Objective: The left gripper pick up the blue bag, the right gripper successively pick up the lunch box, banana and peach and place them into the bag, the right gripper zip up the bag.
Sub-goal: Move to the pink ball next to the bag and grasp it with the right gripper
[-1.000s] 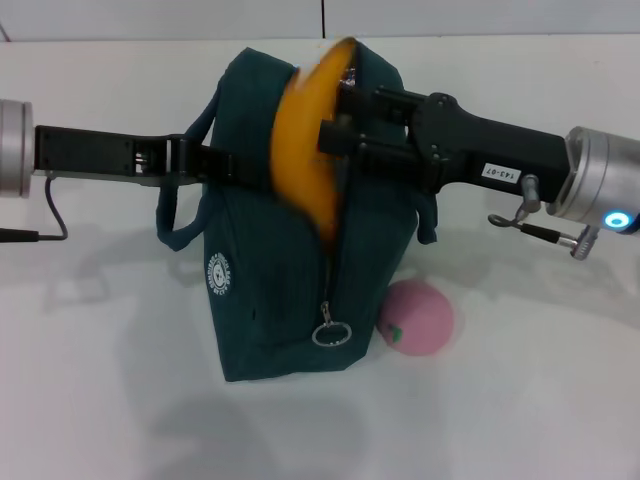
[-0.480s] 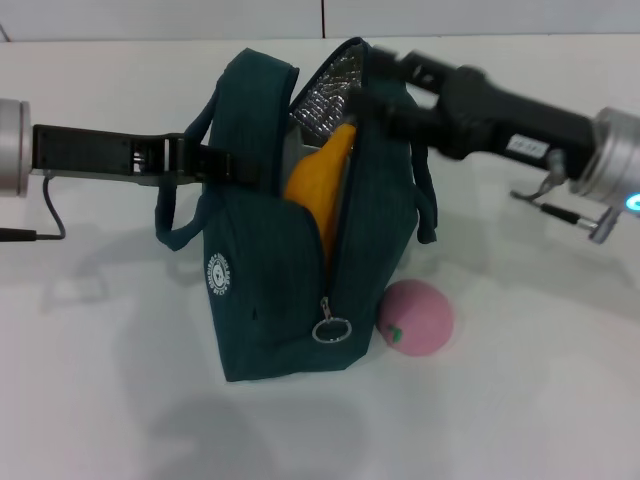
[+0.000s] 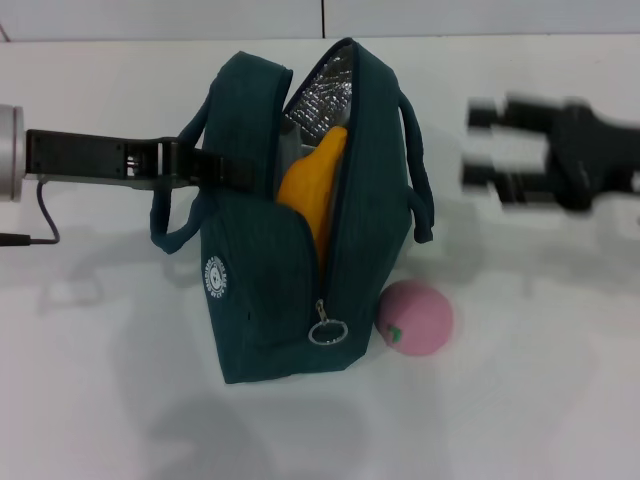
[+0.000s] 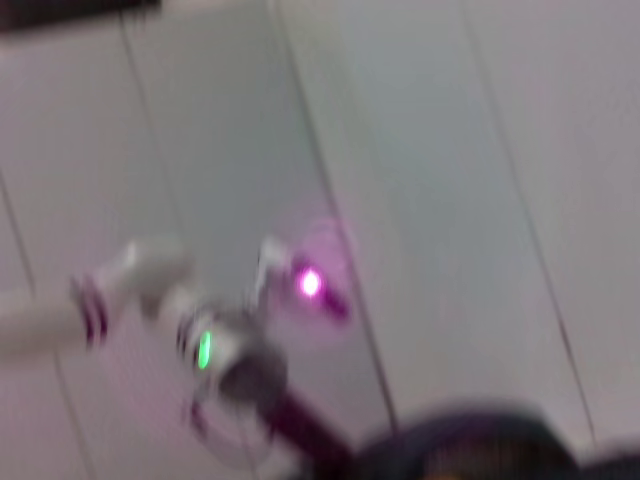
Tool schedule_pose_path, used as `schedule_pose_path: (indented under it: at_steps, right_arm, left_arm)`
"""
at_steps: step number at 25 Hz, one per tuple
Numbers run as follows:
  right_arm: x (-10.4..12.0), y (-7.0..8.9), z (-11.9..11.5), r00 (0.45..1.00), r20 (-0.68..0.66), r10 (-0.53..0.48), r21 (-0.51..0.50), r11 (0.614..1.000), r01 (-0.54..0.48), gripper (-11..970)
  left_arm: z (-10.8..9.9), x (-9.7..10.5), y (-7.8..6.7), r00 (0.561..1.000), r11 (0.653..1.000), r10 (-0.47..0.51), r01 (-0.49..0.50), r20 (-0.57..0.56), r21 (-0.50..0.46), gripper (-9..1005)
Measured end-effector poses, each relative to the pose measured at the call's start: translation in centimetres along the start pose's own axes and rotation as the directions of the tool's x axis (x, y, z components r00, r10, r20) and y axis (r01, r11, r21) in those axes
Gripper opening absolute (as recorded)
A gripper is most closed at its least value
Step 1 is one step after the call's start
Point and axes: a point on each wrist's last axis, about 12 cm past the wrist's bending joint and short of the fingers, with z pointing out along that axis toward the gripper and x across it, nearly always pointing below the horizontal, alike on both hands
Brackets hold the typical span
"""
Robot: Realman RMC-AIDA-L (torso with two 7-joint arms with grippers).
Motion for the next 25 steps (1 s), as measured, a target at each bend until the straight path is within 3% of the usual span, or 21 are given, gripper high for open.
schedule_pose_path:
  at_steps: [5,9,25]
  right_arm:
    - [2.1,0.4,-2.7,0.981,-0.192,-0.034,0.029,0.999,0.040,784]
    - [3.3,1.0,-3.0,0.950,-0.308,-0.057,0.031,0.997,0.070,772]
    - [5.9,0.2,4.5,0.865,-0.499,-0.052,0.009,0.998,0.065,688]
  left_arm:
    - [0.0,0.0,0.0,1.000,1.000,-0.001,0.001,-0.001,0.000,35]
    - [-0.1,0.2,0.2,1.000,1.000,0.009,-0.009,-0.001,-0.007,35]
    - [0.1,0.5,0.7,1.000,1.000,-0.006,0.006,0.005,0.004,35]
